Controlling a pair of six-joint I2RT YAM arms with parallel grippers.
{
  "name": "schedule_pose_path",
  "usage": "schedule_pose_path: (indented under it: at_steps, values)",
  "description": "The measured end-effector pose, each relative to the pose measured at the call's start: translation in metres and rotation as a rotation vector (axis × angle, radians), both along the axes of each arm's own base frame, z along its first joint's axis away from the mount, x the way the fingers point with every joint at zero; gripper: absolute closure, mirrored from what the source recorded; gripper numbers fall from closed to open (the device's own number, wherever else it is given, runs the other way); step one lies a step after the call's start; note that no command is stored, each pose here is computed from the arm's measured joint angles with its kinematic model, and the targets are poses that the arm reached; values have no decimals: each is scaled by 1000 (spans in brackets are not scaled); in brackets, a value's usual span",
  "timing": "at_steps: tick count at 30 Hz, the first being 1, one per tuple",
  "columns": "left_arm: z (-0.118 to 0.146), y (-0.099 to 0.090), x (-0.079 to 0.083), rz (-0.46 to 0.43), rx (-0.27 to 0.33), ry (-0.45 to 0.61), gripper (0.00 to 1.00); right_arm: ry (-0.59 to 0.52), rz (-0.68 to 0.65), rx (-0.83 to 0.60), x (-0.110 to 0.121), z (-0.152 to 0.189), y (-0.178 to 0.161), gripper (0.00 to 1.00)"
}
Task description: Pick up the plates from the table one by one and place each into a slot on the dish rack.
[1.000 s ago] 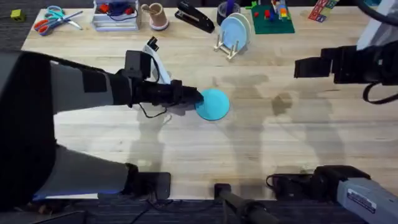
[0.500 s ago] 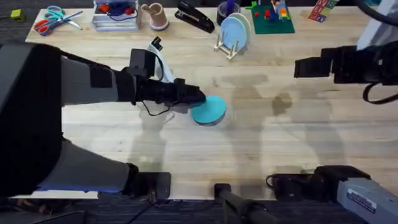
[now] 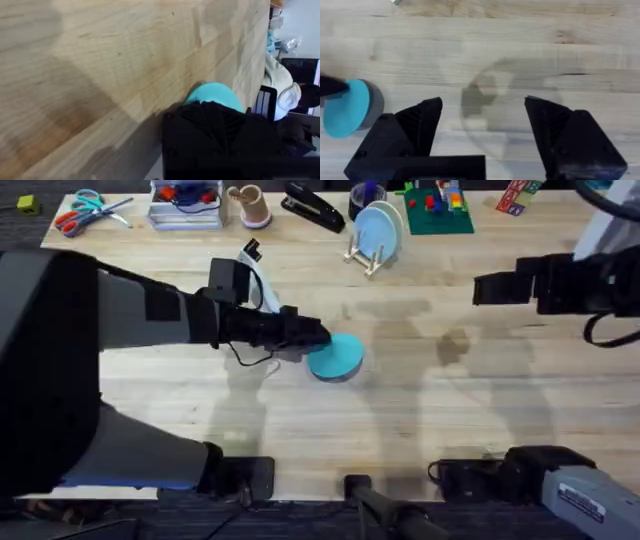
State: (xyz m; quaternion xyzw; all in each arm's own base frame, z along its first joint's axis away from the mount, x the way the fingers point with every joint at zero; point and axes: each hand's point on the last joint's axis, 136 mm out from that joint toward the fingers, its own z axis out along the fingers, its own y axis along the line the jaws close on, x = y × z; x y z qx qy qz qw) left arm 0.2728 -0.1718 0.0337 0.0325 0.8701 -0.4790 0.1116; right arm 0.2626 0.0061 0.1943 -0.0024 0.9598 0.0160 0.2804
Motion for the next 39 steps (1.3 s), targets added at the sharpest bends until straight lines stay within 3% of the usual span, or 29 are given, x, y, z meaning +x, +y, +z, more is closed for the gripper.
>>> schedule_pose_path:
  at_steps: [14, 20, 39]
  values:
    - [0, 0, 0, 0, 0, 0, 960, 118, -208, 126, -24, -13, 1, 6]
    - [0, 0, 0, 0, 0, 0, 960, 135, -261, 268, -29, -9, 18, 6]
    - [0, 0, 0, 0, 0, 0, 960, 153, -238, 545, -59, -4, 94, 7]
